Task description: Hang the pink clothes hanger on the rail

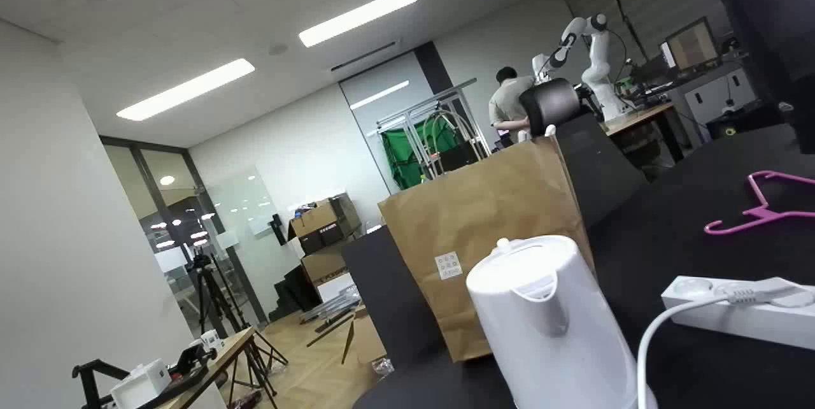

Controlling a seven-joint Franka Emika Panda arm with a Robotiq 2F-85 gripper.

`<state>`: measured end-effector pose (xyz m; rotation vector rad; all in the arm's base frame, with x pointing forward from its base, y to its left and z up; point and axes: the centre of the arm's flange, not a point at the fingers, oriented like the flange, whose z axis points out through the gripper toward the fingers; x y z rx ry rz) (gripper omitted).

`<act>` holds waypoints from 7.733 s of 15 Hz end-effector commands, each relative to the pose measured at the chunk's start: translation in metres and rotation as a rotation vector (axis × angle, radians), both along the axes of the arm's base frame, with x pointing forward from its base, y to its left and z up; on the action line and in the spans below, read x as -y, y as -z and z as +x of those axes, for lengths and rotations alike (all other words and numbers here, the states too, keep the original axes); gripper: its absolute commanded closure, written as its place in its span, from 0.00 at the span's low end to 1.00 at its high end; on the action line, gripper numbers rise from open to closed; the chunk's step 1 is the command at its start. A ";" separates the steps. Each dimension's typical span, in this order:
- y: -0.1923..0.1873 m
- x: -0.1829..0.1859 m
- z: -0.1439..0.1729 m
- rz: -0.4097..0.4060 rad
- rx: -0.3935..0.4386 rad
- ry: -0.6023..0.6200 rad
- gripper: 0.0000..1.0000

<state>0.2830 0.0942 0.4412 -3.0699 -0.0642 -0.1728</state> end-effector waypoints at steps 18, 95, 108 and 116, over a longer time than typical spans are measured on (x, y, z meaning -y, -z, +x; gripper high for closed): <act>0.051 0.099 0.105 -0.175 0.179 0.126 0.00; 0.302 0.211 0.279 -0.156 -0.103 0.454 0.40; 0.316 0.216 0.275 -0.092 -0.067 0.470 0.00; 0.326 0.216 0.275 -0.074 -0.045 0.466 0.00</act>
